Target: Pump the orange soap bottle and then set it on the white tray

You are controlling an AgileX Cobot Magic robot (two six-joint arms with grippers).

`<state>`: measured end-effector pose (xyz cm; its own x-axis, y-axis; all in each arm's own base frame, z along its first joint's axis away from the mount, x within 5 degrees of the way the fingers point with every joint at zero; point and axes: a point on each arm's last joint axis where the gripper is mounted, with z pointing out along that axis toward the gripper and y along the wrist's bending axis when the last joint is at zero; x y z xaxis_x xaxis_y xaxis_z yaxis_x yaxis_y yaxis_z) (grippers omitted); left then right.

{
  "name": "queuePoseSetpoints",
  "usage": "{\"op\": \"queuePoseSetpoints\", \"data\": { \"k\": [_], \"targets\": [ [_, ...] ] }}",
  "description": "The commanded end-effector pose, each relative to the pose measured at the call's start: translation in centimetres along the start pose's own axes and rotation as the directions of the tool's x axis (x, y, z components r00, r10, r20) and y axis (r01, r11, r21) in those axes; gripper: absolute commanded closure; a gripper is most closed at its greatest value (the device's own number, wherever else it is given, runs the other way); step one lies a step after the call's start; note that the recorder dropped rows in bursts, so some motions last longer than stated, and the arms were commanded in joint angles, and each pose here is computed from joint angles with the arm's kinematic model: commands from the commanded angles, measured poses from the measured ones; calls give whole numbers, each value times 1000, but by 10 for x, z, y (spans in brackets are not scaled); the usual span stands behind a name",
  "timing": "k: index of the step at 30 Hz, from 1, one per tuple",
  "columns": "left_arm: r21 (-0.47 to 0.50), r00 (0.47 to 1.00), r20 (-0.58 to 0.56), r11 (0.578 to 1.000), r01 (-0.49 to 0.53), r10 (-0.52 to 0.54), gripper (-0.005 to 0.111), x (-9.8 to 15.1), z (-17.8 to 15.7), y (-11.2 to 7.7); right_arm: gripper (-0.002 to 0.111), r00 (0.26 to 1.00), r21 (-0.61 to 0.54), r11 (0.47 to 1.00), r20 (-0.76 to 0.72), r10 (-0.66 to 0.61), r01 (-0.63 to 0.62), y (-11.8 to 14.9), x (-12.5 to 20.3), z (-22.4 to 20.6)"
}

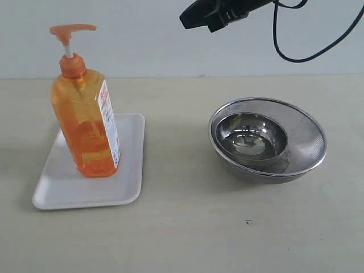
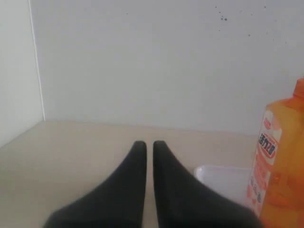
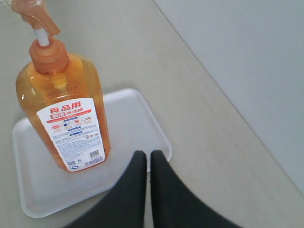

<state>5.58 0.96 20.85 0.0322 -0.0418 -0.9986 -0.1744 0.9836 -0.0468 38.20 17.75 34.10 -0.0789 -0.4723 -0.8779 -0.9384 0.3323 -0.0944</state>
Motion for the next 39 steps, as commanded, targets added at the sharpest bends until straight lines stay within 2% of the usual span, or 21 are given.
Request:
{"op": "queuePoseSetpoints", "data": {
  "k": [1, 4, 12, 16, 20, 25, 32, 39],
  "targets": [
    [11, 997, -67, 999, 31, -30, 102, 7, 0, -1, 108, 1000, 19, 1000, 11, -10, 10, -1, -4, -6],
    [18, 993, -116, 999, 39, -37, 102, 12, -1, -2, 108, 1000, 19, 1000, 11, -10, 10, -1, -4, -6],
    [13, 982, -152, 994, 112, -109, 102, 15, -1, -3, 108, 1000, 19, 1000, 11, -10, 10, -1, -4, -6],
    [14, 979, -171, 994, 112, -108, 102, 16, -2, -3, 108, 1000, 19, 1000, 11, -10, 10, -1, -4, -6],
    [19, 964, -244, 994, 111, -103, 102, 23, -3, -4, 108, 1000, 19, 1000, 11, -10, 10, -1, -4, -6],
    [22, 959, -247, 988, 150, -140, 102, 23, -3, -5, 108, 1000, 19, 1000, 11, -10, 10, -1, -4, -6],
    [23, 959, -251, 989, 145, -135, 102, 23, -3, -5, 108, 1000, 19, 1000, 11, -10, 10, -1, -4, -6],
    [128, 959, -264, 983, 135, -98, 102, 23, -4, -11, 108, 1000, 19, 1000, 11, -10, 10, -1, -4, -6]
  ]
}}
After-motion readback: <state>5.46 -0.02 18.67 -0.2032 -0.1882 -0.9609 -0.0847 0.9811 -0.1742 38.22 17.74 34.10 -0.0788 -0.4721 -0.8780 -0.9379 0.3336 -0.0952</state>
